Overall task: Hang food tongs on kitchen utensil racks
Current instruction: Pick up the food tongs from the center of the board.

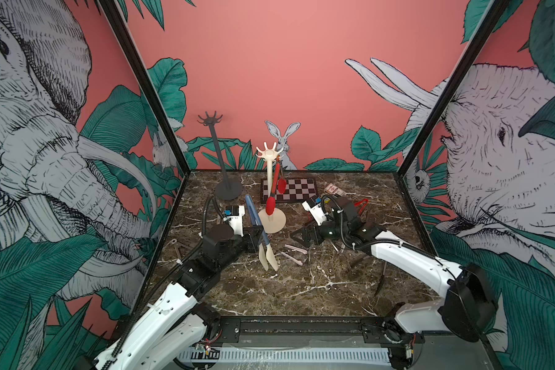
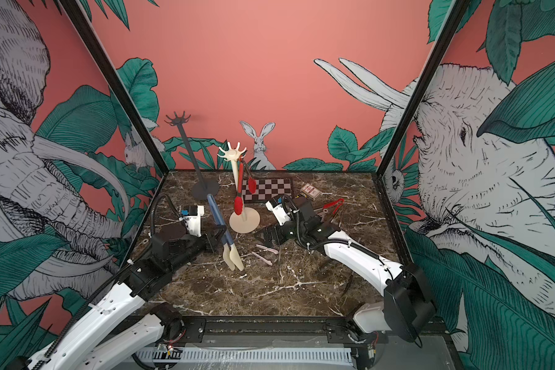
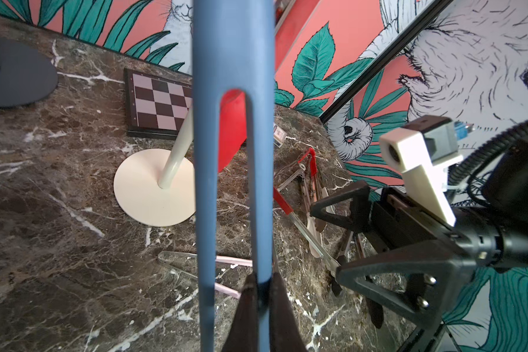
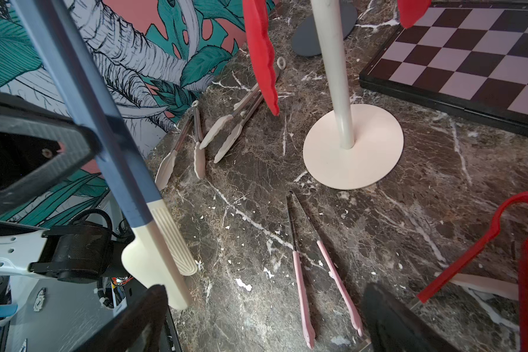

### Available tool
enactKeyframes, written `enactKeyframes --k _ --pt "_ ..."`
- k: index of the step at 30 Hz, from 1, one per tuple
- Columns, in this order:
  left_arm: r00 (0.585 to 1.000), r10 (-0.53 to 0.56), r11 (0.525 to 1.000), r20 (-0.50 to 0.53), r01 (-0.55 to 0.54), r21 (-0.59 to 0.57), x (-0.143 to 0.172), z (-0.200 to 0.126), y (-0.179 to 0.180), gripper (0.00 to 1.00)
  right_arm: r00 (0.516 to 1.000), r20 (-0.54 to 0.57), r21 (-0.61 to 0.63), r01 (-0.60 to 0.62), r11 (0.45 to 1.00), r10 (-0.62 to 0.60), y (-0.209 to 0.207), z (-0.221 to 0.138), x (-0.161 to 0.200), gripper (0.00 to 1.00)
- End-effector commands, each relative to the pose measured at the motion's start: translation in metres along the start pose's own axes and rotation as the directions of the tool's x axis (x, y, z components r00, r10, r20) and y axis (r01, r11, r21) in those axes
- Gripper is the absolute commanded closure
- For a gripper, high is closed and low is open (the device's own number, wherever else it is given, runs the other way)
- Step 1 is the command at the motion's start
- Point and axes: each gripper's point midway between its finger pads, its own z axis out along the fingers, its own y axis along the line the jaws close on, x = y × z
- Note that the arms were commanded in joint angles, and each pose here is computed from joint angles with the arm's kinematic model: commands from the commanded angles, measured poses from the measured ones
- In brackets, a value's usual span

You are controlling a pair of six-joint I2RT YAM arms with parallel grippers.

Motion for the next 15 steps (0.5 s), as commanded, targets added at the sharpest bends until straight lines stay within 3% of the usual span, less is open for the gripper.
enactKeyframes --k 1,15 --pt "0.990 0.121 0.992 0.070 -0.123 0.021 -0.029 -0.019 -0.017 1.00 0.999 0.035 -0.006 0.039 0.999 -0.039 0.003 -0.001 -0.007 0.01" --pt "0.932 0.349 0.936 0.095 -0.352 0.020 -0.080 -0.036 -0.049 1.00 0.999 0.029 -0.013 0.039 0.999 -0.039 0.003 0.002 -0.011 0.01"
